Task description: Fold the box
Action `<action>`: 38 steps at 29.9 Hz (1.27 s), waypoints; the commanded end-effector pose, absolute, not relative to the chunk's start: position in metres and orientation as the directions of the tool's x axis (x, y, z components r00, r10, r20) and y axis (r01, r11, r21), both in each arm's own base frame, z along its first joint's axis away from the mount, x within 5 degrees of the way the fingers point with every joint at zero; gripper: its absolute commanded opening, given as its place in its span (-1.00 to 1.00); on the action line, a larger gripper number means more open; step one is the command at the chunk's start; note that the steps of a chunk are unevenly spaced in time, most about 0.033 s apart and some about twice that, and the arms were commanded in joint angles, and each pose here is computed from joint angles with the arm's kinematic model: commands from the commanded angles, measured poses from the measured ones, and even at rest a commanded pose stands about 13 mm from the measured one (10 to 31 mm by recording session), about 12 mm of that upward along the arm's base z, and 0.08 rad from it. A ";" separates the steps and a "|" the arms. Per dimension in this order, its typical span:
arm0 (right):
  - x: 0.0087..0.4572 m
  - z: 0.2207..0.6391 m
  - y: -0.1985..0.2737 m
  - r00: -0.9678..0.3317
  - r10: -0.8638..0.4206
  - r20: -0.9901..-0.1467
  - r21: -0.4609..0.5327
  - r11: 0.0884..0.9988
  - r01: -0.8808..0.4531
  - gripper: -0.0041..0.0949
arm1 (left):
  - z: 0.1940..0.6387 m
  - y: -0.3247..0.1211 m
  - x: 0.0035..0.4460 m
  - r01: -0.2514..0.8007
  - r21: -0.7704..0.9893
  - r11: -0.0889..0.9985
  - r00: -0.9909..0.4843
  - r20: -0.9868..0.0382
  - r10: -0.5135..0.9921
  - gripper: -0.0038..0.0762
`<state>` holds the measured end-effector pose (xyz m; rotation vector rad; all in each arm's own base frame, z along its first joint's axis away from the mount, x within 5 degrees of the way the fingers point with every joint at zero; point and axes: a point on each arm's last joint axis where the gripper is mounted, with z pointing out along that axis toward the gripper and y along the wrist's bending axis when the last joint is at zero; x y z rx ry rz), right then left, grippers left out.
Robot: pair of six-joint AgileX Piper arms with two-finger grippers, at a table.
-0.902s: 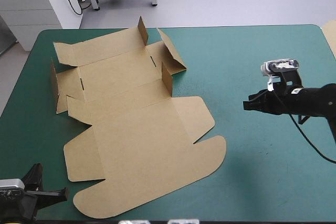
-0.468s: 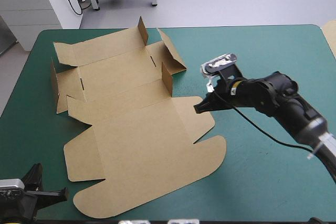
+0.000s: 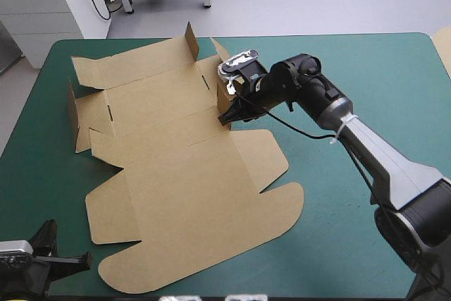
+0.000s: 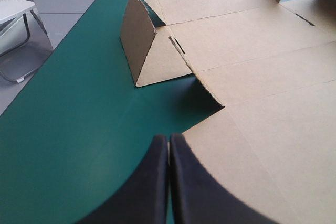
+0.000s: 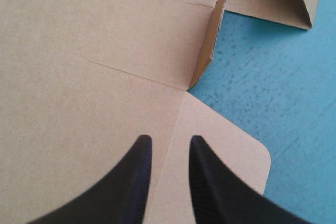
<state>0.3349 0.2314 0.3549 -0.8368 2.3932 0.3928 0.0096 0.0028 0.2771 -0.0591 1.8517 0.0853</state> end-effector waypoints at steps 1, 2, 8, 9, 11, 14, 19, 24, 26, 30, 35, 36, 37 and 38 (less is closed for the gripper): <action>0.338 0.387 0.235 -0.586 -0.455 -0.670 0.072 0.746 -0.662 0.17 | 0.290 0.002 0.007 -0.088 0.019 0.996 -0.180 -0.984 0.003 -0.92; 0.342 0.386 0.237 -0.590 -0.454 -0.667 0.076 0.747 -0.660 0.32 | 0.290 0.002 0.007 -0.088 0.019 0.996 -0.180 -0.984 0.003 -0.92; 0.367 0.370 0.254 -0.602 -0.449 -0.660 0.086 0.750 -0.655 0.52 | 0.290 0.002 0.007 -0.087 0.026 0.996 -0.181 -0.983 0.010 -0.92; 0.371 0.365 0.256 -0.606 -0.445 -0.659 0.088 0.755 -0.650 0.52 | 0.290 0.002 0.007 -0.087 0.026 0.996 -0.181 -0.983 0.010 -0.92; 0.381 0.355 0.260 -0.606 -0.450 -0.656 0.068 0.764 -0.641 0.52 | 0.290 0.002 0.007 -0.087 0.026 0.996 -0.181 -0.983 0.010 -0.92; 0.394 0.342 0.264 -0.599 -0.454 -0.660 0.035 0.778 -0.628 0.52 | 0.290 0.002 0.007 -0.087 0.026 0.996 -0.181 -0.983 0.010 -0.92; 0.407 0.327 0.271 -0.588 -0.419 -0.692 0.032 0.796 -0.604 0.52 | 0.290 0.002 0.007 -0.087 0.026 0.996 -0.181 -0.983 0.010 -0.92; 0.414 0.320 0.274 -0.569 -0.405 -0.716 0.022 0.801 -0.598 0.50 | 0.290 0.002 0.007 -0.087 0.026 0.996 -0.181 -0.983 0.010 -0.92; 0.416 0.316 0.275 -0.575 -0.402 -0.713 0.028 0.802 -0.596 0.41 | 0.290 0.002 0.007 -0.087 0.026 0.996 -0.181 -0.983 0.010 -0.92; 0.419 0.307 0.277 -0.580 -0.419 -0.698 0.019 0.799 -0.601 -0.02 | 0.290 0.002 0.007 -0.087 0.026 0.996 -0.181 -0.983 0.010 -0.92; 0.419 0.304 0.277 -0.556 -0.462 -0.691 -0.015 0.779 -0.627 -0.76 | 0.290 0.002 0.007 -0.087 0.026 0.996 -0.181 -0.983 0.010 -0.92; 0.419 0.305 0.276 -0.543 -0.476 -0.691 -0.034 0.773 -0.634 -0.92 | 0.290 0.002 0.007 -0.087 0.026 0.996 -0.181 -0.983 0.010 -0.92; 0.420 0.305 0.275 -0.530 -0.494 -0.689 -0.055 0.765 -0.642 -0.95 | 0.290 0.002 0.007 -0.087 0.026 0.996 -0.181 -0.983 0.010 -0.92; 0.420 0.306 0.275 -0.511 -0.516 -0.688 -0.081 0.754 -0.652 -0.95 | 0.290 0.002 0.007 -0.087 0.026 0.996 -0.181 -0.983 0.010 -0.92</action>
